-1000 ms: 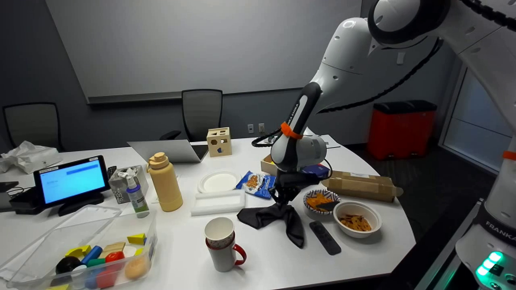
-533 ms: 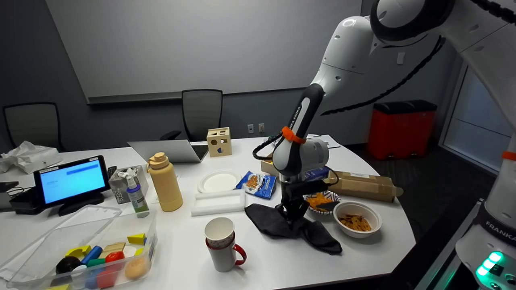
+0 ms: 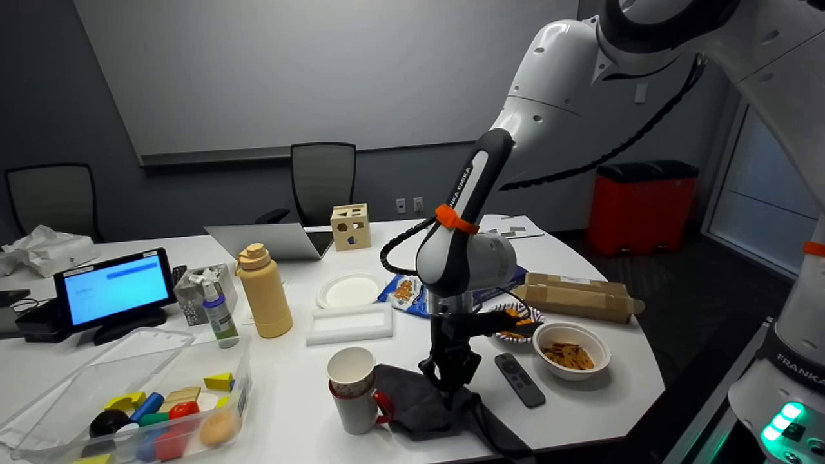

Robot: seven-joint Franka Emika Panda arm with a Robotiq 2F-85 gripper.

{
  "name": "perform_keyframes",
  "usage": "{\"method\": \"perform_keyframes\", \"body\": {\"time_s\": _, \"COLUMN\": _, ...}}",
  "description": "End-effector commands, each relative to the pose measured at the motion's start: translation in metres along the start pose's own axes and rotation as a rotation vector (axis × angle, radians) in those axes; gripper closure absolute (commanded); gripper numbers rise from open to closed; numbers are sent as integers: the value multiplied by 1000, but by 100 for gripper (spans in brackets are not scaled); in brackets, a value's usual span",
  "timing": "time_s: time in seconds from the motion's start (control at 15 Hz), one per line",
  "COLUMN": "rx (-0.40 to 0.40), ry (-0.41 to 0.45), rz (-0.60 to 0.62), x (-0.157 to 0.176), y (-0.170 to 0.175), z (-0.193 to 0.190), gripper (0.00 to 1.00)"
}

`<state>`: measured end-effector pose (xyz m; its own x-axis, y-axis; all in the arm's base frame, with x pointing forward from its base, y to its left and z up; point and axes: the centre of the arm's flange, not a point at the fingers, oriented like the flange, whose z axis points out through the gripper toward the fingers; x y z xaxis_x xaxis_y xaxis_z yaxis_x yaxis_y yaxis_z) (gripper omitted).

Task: Use the black napkin to wipe the table

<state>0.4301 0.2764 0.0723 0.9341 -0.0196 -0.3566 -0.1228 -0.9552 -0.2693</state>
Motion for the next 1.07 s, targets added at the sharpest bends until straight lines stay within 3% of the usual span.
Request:
{"method": "perform_keyframes", "body": {"time_s": 0.0, "rx": 38, "ry": 82, "rz": -32, "x": 9, "y": -1, "z": -3, "gripper": 98}}
{"method": "perform_keyframes", "body": {"time_s": 0.33, "rx": 38, "ry": 291, "rz": -24, "x": 48, "y": 22, "z": -23, "gripper": 98}}
{"method": "perform_keyframes", "body": {"time_s": 0.6, "rx": 38, "ry": 408, "rz": 32, "x": 73, "y": 52, "z": -44, "gripper": 98}}
{"method": "perform_keyframes", "body": {"time_s": 0.73, "rx": 31, "ry": 437, "rz": 62, "x": 80, "y": 66, "z": -55, "gripper": 98}}
{"method": "perform_keyframes", "body": {"time_s": 1.0, "rx": -40, "ry": 349, "rz": 89, "x": 73, "y": 82, "z": -59, "gripper": 98}}
